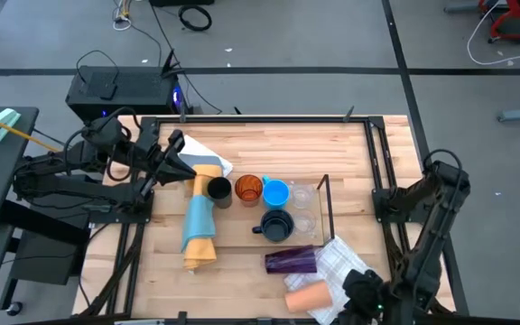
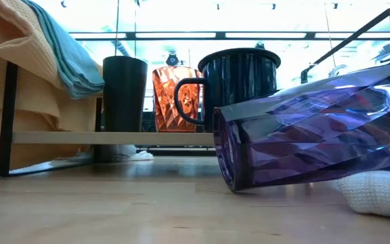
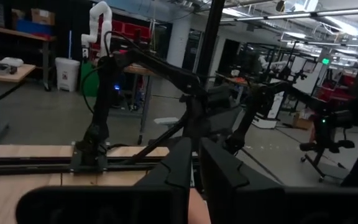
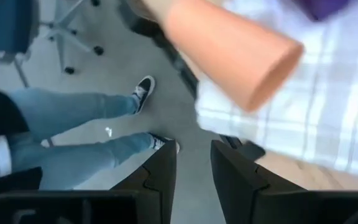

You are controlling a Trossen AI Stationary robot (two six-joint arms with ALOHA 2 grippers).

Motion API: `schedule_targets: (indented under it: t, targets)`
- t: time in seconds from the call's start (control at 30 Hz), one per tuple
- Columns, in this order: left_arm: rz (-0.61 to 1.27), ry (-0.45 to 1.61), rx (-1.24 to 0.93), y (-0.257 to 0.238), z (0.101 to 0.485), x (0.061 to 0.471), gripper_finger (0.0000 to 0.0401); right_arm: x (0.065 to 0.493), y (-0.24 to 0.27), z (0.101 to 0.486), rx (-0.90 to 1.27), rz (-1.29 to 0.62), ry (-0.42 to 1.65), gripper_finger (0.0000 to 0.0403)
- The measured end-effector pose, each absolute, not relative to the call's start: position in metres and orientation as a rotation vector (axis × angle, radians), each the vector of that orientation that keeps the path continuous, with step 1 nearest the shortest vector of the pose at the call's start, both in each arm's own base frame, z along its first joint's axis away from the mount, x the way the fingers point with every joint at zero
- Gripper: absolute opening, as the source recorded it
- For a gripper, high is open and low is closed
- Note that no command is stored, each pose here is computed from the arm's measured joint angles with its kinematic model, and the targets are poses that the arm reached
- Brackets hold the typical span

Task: Stack small to large cups/mugs on shelf
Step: Put the light orange cup on the shelf

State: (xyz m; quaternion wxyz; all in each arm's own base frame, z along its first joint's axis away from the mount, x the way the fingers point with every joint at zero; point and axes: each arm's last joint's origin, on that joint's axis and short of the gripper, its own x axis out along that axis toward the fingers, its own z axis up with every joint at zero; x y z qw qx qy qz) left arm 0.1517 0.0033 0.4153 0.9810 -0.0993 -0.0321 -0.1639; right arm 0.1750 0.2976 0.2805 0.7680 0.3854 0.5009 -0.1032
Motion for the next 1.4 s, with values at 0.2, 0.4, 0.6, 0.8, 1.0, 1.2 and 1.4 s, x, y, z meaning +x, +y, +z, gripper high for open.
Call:
schedule_targets:
  t: [0.2,0.4,0.6,0.8,1.0,1.2,1.4]
  targets:
    - [-0.333,-0.064,-0.195,0.003,0.415,0.152,0.0045,0.181,0.292,0.247,0.937,-0.285,1.08,0.0106]
    - [-0.334,-0.063,-0.196,0.003,0.415,0.152,0.0037,0.192,0.284,0.223,1.07,-0.32,1.123,0.0106]
    - [-0.36,-0.058,-0.194,0.002,0.415,0.151,0.0037,0.202,0.275,0.224,1.073,-0.36,1.119,0.0106]
    - [-0.36,-0.043,-0.199,0.002,0.413,0.152,0.0045,0.208,0.267,0.223,1.026,-0.375,1.125,0.0112]
    - [-0.361,-0.039,-0.223,0.002,0.414,0.152,0.004,0.209,0.263,0.222,0.987,-0.386,1.143,0.0134]
    - [-0.361,-0.039,-0.225,0.002,0.414,0.152,0.0035,0.208,0.264,0.222,0.982,-0.371,1.178,0.0164]
    - [-0.361,-0.039,-0.225,0.002,0.414,0.152,0.0042,0.208,0.264,0.222,0.982,-0.37,1.178,0.0178]
